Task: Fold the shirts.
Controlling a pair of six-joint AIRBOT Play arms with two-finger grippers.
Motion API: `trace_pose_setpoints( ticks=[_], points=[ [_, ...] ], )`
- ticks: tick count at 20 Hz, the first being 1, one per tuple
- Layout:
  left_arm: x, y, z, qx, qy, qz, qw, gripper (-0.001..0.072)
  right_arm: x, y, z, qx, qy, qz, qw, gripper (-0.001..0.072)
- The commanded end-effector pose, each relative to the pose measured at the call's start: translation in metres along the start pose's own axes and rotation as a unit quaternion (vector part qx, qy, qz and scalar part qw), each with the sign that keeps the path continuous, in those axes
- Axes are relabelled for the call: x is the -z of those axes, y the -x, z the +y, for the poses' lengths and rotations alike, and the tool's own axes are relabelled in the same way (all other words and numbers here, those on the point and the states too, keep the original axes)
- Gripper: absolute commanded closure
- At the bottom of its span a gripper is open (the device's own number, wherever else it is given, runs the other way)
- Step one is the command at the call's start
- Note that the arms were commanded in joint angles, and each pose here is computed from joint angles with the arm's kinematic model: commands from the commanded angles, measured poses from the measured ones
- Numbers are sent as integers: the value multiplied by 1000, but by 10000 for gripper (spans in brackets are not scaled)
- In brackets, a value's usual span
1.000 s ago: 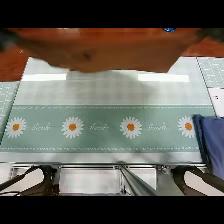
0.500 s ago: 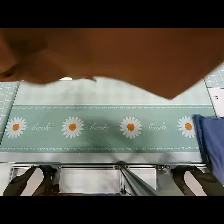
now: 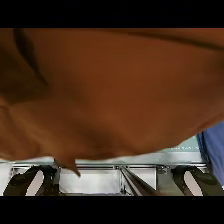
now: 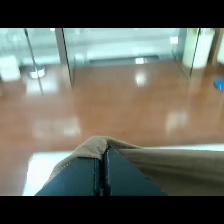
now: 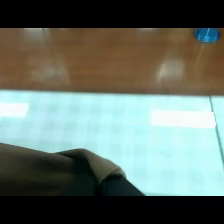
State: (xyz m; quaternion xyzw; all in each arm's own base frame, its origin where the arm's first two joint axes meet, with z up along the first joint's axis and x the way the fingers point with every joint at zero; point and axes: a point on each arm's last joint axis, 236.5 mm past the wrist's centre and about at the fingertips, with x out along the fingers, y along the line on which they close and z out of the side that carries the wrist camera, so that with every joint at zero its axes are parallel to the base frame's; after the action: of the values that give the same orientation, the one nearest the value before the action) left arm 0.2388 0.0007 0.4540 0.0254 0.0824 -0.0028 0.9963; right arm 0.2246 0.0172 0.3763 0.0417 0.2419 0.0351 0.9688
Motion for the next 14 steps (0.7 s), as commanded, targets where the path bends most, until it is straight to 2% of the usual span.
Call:
trace_pose_setpoints(
  ticks=[1,4,8,11,14],
  points=[
    [70,-60,8,-1,30,108,994,691,42,-68,6,-54,-26,79,995,692],
    [156,-132,-10,48,83,221,971,691,75,-147,16,-124,-71,132,981,692],
    [265,-222,-23,75,158,327,929,691,116,-249,-2,-138,-117,202,962,692],
    [321,-294,-24,71,211,341,913,691,143,-336,-16,-140,-141,210,958,692],
    [367,-347,-31,70,276,354,891,691,180,-402,-27,-142,-193,251,938,692]
  ],
)
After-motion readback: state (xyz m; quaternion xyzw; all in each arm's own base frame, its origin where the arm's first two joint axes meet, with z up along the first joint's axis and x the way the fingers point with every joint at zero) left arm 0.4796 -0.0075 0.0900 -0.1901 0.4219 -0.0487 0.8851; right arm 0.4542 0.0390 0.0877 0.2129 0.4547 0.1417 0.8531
